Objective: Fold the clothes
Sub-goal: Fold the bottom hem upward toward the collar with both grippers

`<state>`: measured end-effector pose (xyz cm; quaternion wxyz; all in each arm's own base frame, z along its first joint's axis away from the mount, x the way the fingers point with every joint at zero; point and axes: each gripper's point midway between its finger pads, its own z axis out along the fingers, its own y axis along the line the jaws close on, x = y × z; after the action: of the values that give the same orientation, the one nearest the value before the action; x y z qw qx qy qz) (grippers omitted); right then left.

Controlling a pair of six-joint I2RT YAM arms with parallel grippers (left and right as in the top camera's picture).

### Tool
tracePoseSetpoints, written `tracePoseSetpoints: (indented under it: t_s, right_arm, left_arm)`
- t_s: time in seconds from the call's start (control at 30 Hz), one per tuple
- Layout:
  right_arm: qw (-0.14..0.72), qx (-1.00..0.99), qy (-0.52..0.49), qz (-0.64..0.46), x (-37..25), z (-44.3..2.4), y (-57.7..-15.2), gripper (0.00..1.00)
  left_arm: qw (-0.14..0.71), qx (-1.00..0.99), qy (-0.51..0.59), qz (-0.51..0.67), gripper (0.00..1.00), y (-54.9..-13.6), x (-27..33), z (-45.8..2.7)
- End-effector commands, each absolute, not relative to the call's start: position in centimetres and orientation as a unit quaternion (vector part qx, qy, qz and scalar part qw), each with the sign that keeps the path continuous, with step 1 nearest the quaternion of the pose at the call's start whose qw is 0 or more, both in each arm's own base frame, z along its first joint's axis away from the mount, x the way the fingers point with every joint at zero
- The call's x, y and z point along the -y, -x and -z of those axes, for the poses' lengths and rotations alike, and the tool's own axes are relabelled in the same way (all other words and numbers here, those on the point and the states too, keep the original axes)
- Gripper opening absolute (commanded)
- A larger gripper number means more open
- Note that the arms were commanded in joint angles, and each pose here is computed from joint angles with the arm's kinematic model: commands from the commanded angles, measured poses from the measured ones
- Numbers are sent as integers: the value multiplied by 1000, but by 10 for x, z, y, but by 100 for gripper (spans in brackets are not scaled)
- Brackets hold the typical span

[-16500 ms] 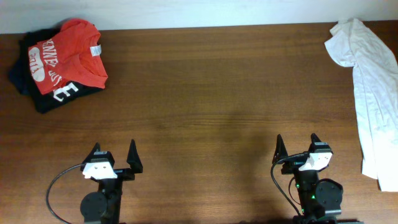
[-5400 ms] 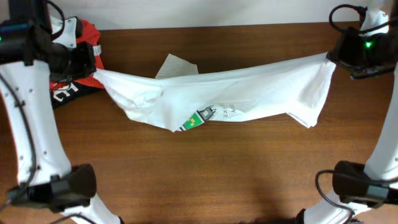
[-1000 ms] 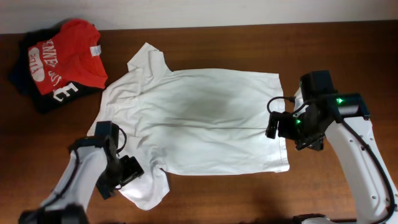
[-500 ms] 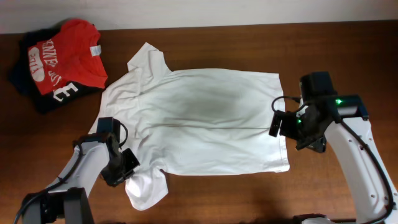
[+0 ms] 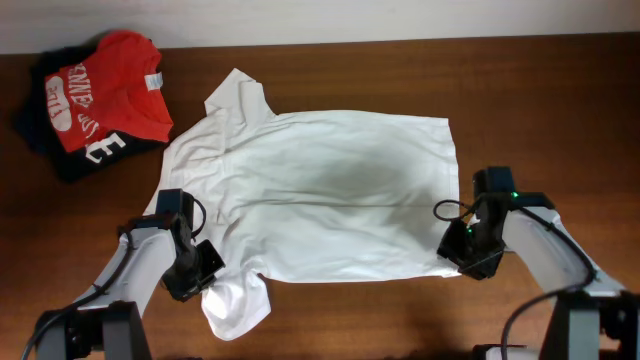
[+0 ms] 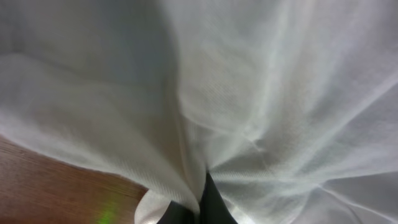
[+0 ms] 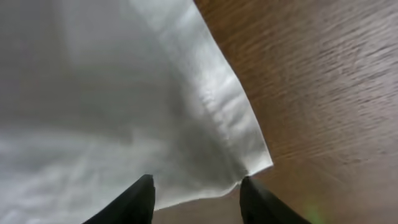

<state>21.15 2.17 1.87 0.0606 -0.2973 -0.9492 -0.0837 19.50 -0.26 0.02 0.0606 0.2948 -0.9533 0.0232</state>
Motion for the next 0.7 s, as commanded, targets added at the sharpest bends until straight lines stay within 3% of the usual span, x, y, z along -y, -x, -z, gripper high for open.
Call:
tracePoseSetpoints:
  t_s: [0.0,0.1,0.17,0.2,0.27,0.3,0.5,0.67]
  right_arm:
    - [91,944,309,75,-21,-7,-203,49]
    - [120,941,312,58,-18,6,-196,54]
    - [133,936,321,53,-18,12,-193,48]
    - [133,936,321,52,-18,12,-193,41]
    - [132,936,321,51,-17,11,-194,12]
    - [135,936,322,45,-15,8,-194,4]
    - [132,921,365,-38,41,-66,-210,4]
    - [76,927,367,-13,42,-74,-240,4]
  left_arm:
    - [66,952,-297,-26,1,-193,4,1]
    - [66,952,-297,-26,1,-193,4,1]
    - [66,952,-297,-27,1,-193,4,1]
    - [68,952,-297,-31,1,-193,6,1]
    - [77,950,-298,-42,1,-191,10,-2]
    - [82,950,-298,-41,1,-190,10,-7]
    - [-6,955,-295,-23,1,-197,-4,-94]
    - [-91,951,-294,-14,1,-226,-15,-109]
